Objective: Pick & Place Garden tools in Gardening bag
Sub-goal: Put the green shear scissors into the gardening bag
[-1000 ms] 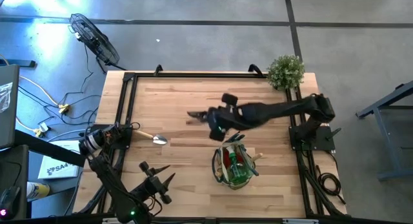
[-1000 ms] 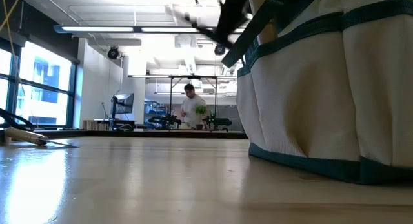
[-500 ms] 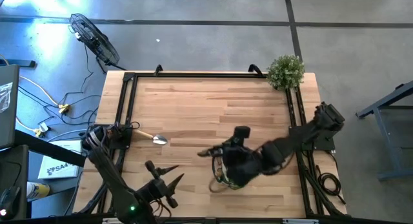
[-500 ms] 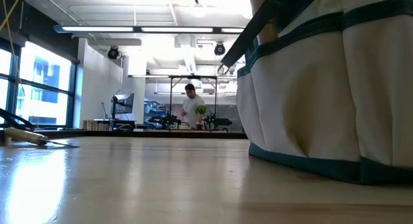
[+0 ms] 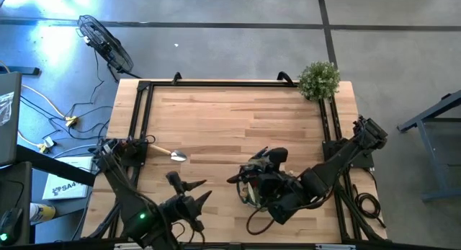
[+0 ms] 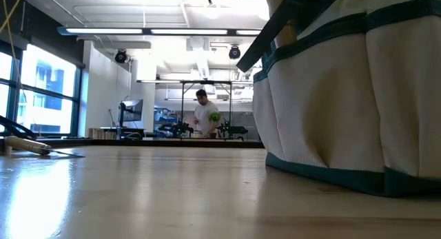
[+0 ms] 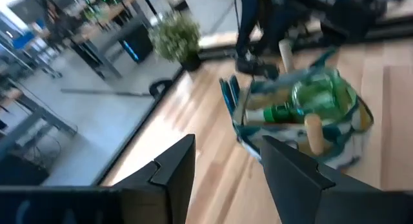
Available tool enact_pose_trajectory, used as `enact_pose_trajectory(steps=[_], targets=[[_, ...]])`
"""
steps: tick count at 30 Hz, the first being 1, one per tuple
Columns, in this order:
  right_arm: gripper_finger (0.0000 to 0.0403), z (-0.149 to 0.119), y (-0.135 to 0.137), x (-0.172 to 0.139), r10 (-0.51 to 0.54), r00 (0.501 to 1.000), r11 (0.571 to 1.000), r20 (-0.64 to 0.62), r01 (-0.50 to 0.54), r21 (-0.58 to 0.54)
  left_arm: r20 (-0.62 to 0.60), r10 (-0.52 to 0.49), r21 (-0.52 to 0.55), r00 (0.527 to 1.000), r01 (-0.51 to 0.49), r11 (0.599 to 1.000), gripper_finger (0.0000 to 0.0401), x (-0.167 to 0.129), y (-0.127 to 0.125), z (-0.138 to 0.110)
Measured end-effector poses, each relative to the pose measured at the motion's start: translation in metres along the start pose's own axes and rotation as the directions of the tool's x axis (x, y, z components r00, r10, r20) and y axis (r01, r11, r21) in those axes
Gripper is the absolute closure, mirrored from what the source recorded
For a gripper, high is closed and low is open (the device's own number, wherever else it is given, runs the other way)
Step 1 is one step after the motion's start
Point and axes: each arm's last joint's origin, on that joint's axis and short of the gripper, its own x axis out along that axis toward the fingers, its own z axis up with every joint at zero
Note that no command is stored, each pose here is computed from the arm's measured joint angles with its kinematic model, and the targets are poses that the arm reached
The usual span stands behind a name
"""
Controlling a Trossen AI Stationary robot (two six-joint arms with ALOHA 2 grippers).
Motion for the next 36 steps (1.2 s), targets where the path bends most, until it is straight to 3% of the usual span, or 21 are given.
enact_pose_trajectory(steps=[4, 9, 13, 22, 27, 33, 36], targets=[[0.0369, -0.001, 0.000, 0.000, -0.002, 1.000, 1.000, -0.006, 0.002, -0.007, -0.078, -0.006, -0.001, 0.997, 0.006, 1.000, 0.0220, 0.013, 0.002, 0.002], [0.0369, -0.001, -0.001, 0.000, 0.002, 1.000, 1.000, -0.012, -0.002, -0.007, -0.158, -0.018, -0.019, 0.987, 0.015, 1.000, 0.0165, 0.026, 0.005, 0.003], [0.0369, -0.001, 0.000, 0.000, 0.003, 1.000, 1.000, -0.011, -0.003, -0.005, -0.181, -0.029, 0.049, 0.983, 0.039, 0.998, 0.0128, 0.027, 0.005, 0.003], [0.0369, -0.001, 0.000, 0.000, 0.018, 1.000, 1.000, -0.017, -0.018, -0.003, -0.220, -0.062, 0.082, 0.973, 0.082, 0.993, 0.0114, 0.026, 0.003, 0.002], [0.0369, -0.001, 0.000, -0.001, 0.024, 1.000, 1.000, -0.019, -0.024, -0.002, -0.162, -0.066, 0.208, 0.985, 0.100, 0.973, 0.0114, 0.026, -0.001, 0.006], [0.0369, -0.001, 0.000, -0.001, 0.026, 0.999, 1.000, -0.020, -0.026, -0.002, 0.057, 0.028, 0.079, 0.998, -0.032, 0.996, 0.0114, 0.027, -0.008, 0.020], [0.0369, -0.002, 0.001, 0.000, 0.033, 0.999, 0.999, -0.023, -0.033, -0.002, 0.063, 0.020, 0.118, 0.998, -0.028, 0.993, 0.0114, 0.027, -0.010, 0.022]])
